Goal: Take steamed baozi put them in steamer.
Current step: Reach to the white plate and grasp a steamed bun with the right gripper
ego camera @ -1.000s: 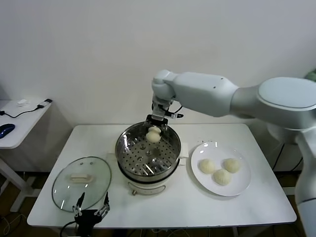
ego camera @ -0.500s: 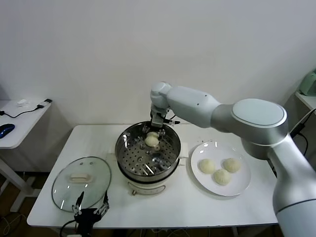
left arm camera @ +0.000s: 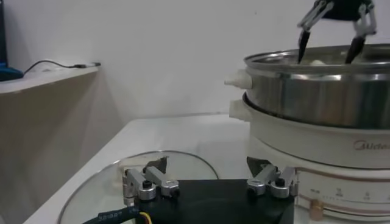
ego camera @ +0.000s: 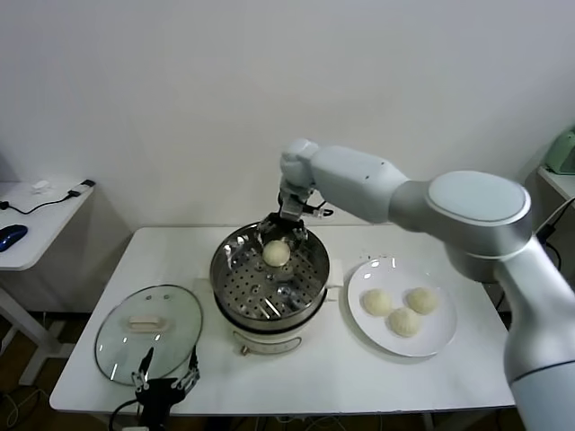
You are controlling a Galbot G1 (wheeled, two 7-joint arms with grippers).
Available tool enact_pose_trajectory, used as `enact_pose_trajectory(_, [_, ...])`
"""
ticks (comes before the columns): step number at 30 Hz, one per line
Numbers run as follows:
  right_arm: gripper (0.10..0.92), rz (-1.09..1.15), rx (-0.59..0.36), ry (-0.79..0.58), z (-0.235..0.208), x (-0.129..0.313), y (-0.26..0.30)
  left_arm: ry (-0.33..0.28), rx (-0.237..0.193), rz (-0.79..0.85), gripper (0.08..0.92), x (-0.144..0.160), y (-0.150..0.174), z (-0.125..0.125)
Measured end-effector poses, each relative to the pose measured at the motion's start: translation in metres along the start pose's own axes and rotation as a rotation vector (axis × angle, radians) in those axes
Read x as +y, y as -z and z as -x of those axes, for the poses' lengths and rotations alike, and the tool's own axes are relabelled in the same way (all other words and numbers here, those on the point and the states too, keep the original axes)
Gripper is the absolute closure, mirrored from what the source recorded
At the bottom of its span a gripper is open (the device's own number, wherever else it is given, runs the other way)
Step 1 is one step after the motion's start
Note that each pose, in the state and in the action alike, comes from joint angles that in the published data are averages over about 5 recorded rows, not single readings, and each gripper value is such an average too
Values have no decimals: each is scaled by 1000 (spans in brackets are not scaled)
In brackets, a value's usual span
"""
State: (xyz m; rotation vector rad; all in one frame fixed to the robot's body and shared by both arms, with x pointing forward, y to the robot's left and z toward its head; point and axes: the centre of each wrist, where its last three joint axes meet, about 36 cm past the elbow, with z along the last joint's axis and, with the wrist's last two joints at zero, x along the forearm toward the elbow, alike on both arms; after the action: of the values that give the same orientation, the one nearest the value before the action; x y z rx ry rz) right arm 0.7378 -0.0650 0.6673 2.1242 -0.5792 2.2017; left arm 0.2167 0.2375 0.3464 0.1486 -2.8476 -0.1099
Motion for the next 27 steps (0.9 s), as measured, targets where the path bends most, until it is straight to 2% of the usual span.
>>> enact_pose_trajectory(6, [200,304,53,-27,-67,72,-11,-1,-6,-1,177,0,2,0])
enact_pose_trajectory(10, [199,534,92,-18,-81,139,-10,-1,-13,-2,177,-1,3,3])
enact_pose_trajectory(17, [200,876,93,-8,-51,232,12,3,-12,-9,177,-1,2,6])
enact_pose_trajectory(27, [200,1132,96,27,26,282,25,12,5,-13,177,-4,-2,5])
